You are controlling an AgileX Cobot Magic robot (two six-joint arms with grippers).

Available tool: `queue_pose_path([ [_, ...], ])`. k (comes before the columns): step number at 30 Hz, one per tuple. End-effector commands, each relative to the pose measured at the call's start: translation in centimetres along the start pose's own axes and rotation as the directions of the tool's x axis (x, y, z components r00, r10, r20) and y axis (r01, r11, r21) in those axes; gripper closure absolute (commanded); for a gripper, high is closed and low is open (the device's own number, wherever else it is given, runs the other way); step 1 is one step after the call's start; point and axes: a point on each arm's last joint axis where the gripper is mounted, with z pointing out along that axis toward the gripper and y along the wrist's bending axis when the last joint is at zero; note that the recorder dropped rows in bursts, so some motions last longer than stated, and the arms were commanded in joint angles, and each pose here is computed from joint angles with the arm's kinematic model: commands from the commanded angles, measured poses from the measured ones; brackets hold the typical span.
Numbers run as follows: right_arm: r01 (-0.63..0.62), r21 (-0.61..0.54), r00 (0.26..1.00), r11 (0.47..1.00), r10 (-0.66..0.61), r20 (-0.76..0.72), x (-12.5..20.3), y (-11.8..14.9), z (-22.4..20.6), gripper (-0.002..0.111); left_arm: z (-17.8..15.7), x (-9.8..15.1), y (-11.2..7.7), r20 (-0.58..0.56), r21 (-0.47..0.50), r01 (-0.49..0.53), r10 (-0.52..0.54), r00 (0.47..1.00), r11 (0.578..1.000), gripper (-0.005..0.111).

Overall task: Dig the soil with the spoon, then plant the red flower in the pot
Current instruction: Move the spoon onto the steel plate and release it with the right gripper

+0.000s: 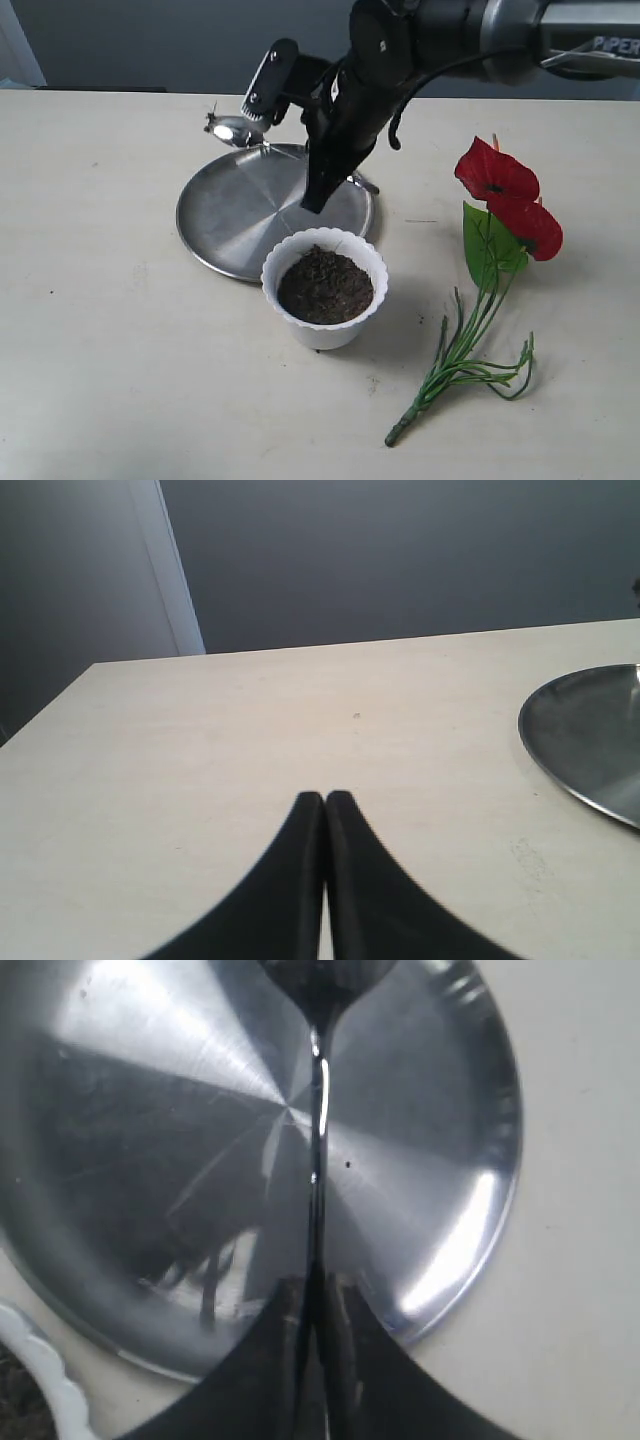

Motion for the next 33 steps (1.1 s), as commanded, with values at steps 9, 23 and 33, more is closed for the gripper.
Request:
queue_pose_path([
  [9, -0.024, -0.054, 0.999, 0.998, 0.022, -0.027, 0.9, 0.9, 5.1, 0.109, -0.1, -0.2, 0.0, 0.014, 0.005, 0.001, -0.001, 1.000, 1.000, 0.106],
  [23, -0.038, -0.045, 0.999, 0.998, 0.038, -0.002, 0.7, 0.8, 5.6, 0.085, -0.1, -0.2, 0.0, 0.014, 0.005, 0.001, -0.001, 1.000, 1.000, 0.106],
  [33, -0.349, 0.059, 0.936, 0.935, 0.351, -0.035, 0.5, -0.7, -1.4, 0.085, -0.1, -0.2, 0.0, 0.014, 0.005, 0.001, -0.001, 1.000, 1.000, 0.106],
])
